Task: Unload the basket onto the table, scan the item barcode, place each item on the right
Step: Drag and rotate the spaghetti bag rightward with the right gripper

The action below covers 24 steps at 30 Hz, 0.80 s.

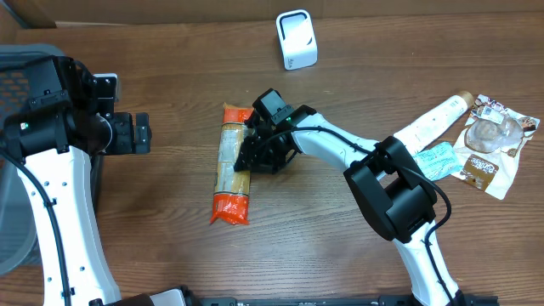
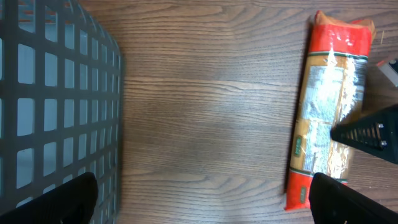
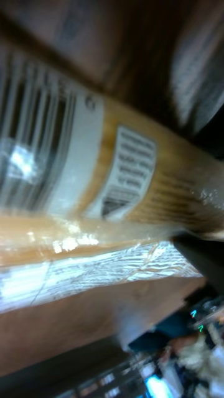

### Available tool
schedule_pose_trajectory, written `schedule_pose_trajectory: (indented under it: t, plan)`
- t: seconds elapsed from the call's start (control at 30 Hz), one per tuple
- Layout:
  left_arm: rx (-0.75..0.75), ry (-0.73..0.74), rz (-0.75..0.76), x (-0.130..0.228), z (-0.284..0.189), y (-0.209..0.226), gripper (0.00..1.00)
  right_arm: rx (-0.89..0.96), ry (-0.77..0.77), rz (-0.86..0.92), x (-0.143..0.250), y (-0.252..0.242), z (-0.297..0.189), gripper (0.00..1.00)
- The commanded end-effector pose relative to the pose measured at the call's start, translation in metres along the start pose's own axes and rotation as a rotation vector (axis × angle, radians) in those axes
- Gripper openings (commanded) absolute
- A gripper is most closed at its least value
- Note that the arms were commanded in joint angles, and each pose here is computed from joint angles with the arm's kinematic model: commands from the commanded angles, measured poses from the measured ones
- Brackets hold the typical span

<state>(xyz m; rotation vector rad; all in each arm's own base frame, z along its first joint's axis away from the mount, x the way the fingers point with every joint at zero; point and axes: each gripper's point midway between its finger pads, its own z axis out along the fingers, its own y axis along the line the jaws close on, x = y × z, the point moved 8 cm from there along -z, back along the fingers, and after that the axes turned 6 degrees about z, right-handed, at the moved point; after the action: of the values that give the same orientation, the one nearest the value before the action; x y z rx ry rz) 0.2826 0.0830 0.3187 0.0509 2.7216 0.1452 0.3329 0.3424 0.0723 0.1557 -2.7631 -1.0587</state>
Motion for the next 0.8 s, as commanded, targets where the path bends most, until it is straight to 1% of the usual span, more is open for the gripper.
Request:
schedule_pose_trajectory:
  t: [0.0, 0.03, 0.13, 0.2, 0.23, 0.33, 0.47, 0.53, 0.6, 0.67, 0.77]
  plan:
    - [0.010, -0.020, 0.029, 0.000, -0.005, -0.002, 0.99, -0.001, 0.054, 0.020, 0.010, -0.005, 0.013, 0.17]
    - [0.010, -0.020, 0.029, -0.001, -0.005, -0.002, 1.00, -0.005, 0.054, 0.021, 0.010, -0.004, 0.012, 0.13]
    - [0.010, -0.020, 0.029, -0.001, -0.005, -0.002, 1.00, -0.012, 0.036, -0.020, 0.006, -0.001, 0.000, 0.06]
    - [0.010, -0.020, 0.029, 0.000, -0.005, -0.002, 0.99, 0.010, 0.005, -0.048, 0.004, 0.003, -0.016, 0.04]
    - [0.010, -0.020, 0.029, 0.000, -0.005, -0.002, 1.00, 0.049, -0.020, -0.047, 0.004, 0.004, -0.026, 0.04]
    - [0.010, -0.020, 0.029, -0.001, -0.005, -0.002, 1.00, 0.258, -0.134, -0.029, 0.004, 0.005, -0.068, 0.04]
    - [0.010, -0.020, 0.029, 0.000, -0.005, -0.002, 1.00, 0.651, -0.308, -0.042, 0.014, 0.012, -0.137, 0.04]
    - [0.010, -0.020, 0.029, 0.000, -0.005, -0.002, 1.00, 0.828, -0.363, -0.055, 0.022, 0.015, -0.159, 0.04]
    - [0.010, -0.020, 0.029, 0.000, -0.005, -0.002, 0.99, 0.987, -0.392, -0.078, 0.029, 0.014, -0.170, 0.04]
    - [0.010, -0.020, 0.029, 0.000, -0.005, -0.002, 0.99, 1.124, -0.384, -0.104, 0.036, 0.009, -0.169, 0.04]
    - [0.010, -0.020, 0.029, 0.000, -0.005, -0.002, 0.99, 1.203, -0.323, -0.143, 0.043, 0.004, -0.150, 0.04]
